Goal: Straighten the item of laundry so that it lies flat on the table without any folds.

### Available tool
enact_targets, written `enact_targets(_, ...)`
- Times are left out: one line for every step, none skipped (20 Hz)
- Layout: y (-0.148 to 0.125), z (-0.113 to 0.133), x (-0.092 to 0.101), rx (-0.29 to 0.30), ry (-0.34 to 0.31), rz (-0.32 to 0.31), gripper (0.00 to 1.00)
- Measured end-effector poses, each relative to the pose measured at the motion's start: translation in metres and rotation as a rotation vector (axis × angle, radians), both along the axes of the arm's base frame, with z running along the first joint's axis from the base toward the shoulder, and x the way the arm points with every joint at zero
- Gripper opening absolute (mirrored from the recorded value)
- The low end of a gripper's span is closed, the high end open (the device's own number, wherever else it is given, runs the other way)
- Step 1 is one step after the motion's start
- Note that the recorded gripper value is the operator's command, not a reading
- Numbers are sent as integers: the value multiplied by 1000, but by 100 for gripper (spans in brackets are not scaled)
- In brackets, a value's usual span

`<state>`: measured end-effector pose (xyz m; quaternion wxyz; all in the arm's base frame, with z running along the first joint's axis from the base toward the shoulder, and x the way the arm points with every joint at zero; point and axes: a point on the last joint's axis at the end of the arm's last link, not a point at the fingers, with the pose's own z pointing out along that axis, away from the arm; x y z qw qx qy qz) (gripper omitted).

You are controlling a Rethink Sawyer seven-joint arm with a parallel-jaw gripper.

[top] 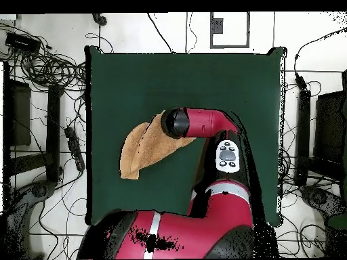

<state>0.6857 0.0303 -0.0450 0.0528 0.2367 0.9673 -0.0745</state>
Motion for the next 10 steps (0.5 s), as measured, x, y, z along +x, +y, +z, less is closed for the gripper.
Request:
enact_targets(-1,1,0,1,1,2,0)
enact_targets(-3,2,1,3,3,5,0)
enact_targets(-6,3,1,4,6,8,0)
enact_targets(-11,5,1,9,14,11,0)
enact_targets(-14,7,2,12,20,10,0)
enact_targets(-25,12,2,19,39,1,0)
enact_targets(-32,17,2,21,53,-6,0)
enact_targets(-35,21,2,23,63,-11,0)
enact_targets(-38,25,2,25,73,-17,0)
enact_targets(-40,30,3,29,86,-22,0)
